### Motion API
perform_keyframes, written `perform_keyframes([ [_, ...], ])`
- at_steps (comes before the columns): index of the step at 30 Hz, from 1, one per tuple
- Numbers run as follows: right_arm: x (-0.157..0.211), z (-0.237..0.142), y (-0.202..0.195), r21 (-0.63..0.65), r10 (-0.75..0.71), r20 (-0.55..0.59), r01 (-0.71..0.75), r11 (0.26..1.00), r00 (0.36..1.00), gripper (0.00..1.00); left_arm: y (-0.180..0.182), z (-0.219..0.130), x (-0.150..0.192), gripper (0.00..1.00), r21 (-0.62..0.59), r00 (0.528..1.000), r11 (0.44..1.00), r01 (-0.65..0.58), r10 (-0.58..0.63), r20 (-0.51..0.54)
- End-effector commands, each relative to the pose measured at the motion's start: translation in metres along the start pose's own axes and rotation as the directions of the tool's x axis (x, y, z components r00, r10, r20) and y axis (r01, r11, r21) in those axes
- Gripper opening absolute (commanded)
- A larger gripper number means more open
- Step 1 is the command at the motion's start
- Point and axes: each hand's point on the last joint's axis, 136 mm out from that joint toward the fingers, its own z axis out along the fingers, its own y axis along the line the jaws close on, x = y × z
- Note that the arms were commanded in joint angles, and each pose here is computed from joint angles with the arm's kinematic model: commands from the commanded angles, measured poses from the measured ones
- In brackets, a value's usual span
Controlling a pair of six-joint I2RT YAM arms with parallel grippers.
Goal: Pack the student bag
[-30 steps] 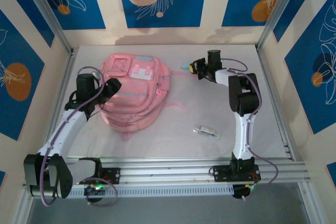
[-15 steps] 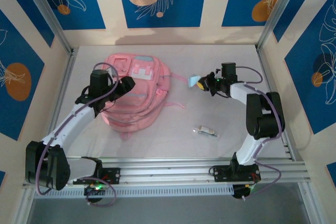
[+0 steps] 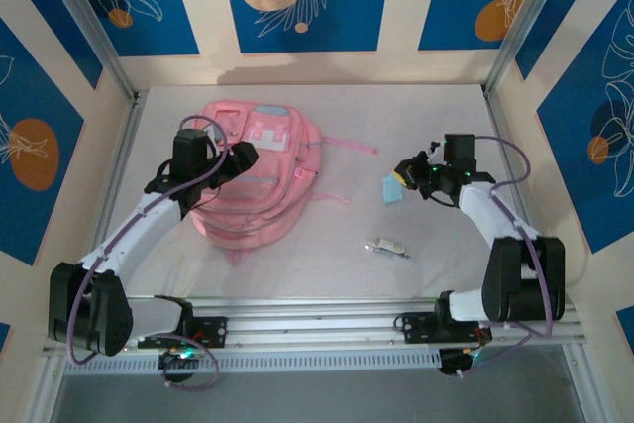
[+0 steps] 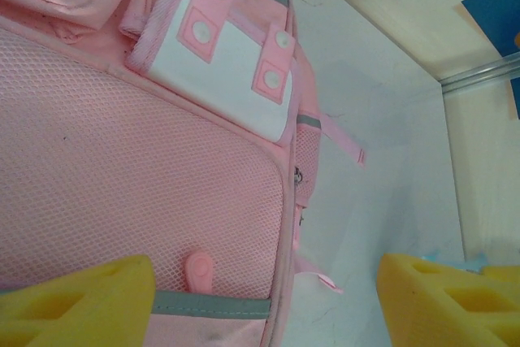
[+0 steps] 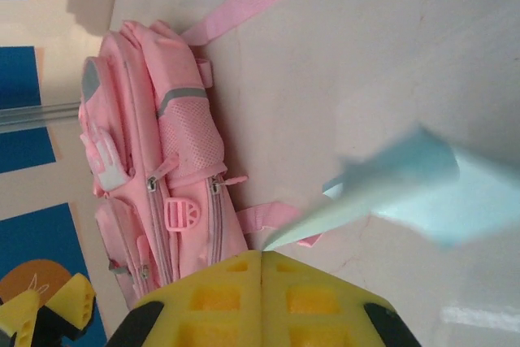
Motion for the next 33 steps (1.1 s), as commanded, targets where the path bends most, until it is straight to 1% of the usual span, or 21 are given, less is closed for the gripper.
perform_keyframes([
  [1, -0.001, -0.022, -0.014, 0.097, -0.053, 0.039, 0.049, 0.994, 0.998, 0.0, -0.011, -0.003, -0.008, 0.72, 0.019, 0.999, 0.999, -0.03, 0.03, 0.035],
  [5, 0.004, -0.019, -0.045, 0.142, -0.02, 0.046, 0.013, 0.99, 0.999, 0.0, -0.007, -0.001, -0.006, 0.72, 0.012, 0.999, 1.0, -0.016, 0.016, 0.036],
  [9, 0.018, -0.002, -0.073, 0.148, 0.044, -0.009, -0.042, 0.988, 0.999, 0.0, -0.004, 0.0, -0.004, 0.72, 0.004, 0.999, 1.0, -0.008, 0.008, 0.034],
  [10, 0.02, 0.0, -0.077, 0.155, 0.049, -0.014, -0.046, 0.987, 0.999, 0.06, -0.003, -0.001, -0.004, 0.73, 0.0, 0.999, 1.0, -0.007, 0.007, 0.032],
  [11, 0.021, 0.001, -0.079, 0.158, 0.046, -0.016, -0.043, 0.987, 0.999, 0.19, -0.003, -0.001, -0.003, 0.73, -0.003, 1.0, 1.0, -0.008, 0.008, 0.029],
  [12, 0.021, -0.001, -0.078, 0.156, 0.032, -0.013, -0.029, 0.987, 0.999, 0.34, -0.002, -0.001, -0.003, 0.73, -0.009, 1.0, 1.0, -0.009, 0.009, 0.026],
  [13, 0.021, -0.002, -0.075, 0.152, 0.007, -0.017, -0.004, 0.988, 1.0, 0.51, -0.002, -0.002, -0.003, 0.73, -0.014, 1.0, 1.0, -0.011, 0.012, 0.027],
  [14, 0.021, -0.004, -0.07, 0.146, -0.029, -0.017, 0.031, 0.989, 0.999, 0.61, -0.001, -0.004, -0.003, 0.73, -0.021, 0.999, 1.0, -0.014, 0.014, 0.03],
  [15, 0.022, -0.006, -0.064, 0.147, -0.078, -0.019, 0.08, 0.986, 0.997, 0.66, 0.001, -0.005, -0.003, 0.73, -0.031, 0.999, 0.999, -0.015, 0.016, 0.033],
  [16, 0.023, -0.009, -0.057, 0.153, -0.138, -0.022, 0.14, 0.978, 0.99, 0.69, 0.004, -0.006, -0.002, 0.73, -0.043, 0.999, 0.999, -0.017, 0.019, 0.035],
  [18, 0.028, -0.012, -0.038, 0.155, -0.271, -0.029, 0.272, 0.95, 0.962, 0.73, 0.008, -0.009, -0.002, 0.74, -0.072, 0.999, 0.997, -0.024, 0.027, 0.037],
  [20, 0.039, -0.009, -0.015, 0.148, -0.405, -0.04, 0.406, 0.902, 0.914, 0.76, 0.017, -0.013, -0.001, 0.76, -0.12, 0.999, 0.992, -0.036, 0.04, 0.028],
  [22, 0.053, -0.001, 0.013, 0.119, -0.534, -0.057, 0.536, 0.835, 0.844, 0.78, 0.027, -0.017, 0.002, 0.77, -0.171, 0.999, 0.984, -0.044, 0.047, 0.014],
  [23, 0.059, 0.004, 0.026, 0.101, -0.575, -0.061, 0.578, 0.81, 0.816, 0.78, 0.03, -0.018, 0.003, 0.78, -0.187, 0.999, 0.981, -0.048, 0.05, 0.007],
  [24, 0.067, 0.011, 0.04, 0.071, -0.612, -0.067, 0.616, 0.785, 0.788, 0.78, 0.035, -0.02, 0.006, 0.81, -0.208, 0.999, 0.977, -0.051, 0.052, -0.001],
  [25, 0.076, 0.019, 0.053, 0.037, -0.64, -0.073, 0.644, 0.764, 0.764, 0.78, 0.04, -0.023, 0.008, 0.83, -0.23, 0.999, 0.972, -0.047, 0.047, -0.008],
  [28, 0.099, 0.046, 0.095, -0.083, -0.702, -0.072, 0.698, 0.712, 0.708, 0.77, 0.049, -0.03, 0.015, 0.85, -0.266, 0.999, 0.963, -0.038, 0.035, -0.017],
  [30, 0.111, 0.067, 0.116, -0.136, -0.724, -0.086, 0.712, 0.689, 0.685, 0.76, 0.057, -0.036, 0.018, 0.89, -0.297, 1.0, 0.955, -0.021, 0.019, -0.009],
  [33, 0.115, 0.103, 0.141, -0.163, -0.74, -0.104, 0.722, 0.672, 0.665, 0.74, 0.069, -0.046, 0.025, 0.89, -0.334, 1.0, 0.943, -0.003, 0.002, -0.005],
])
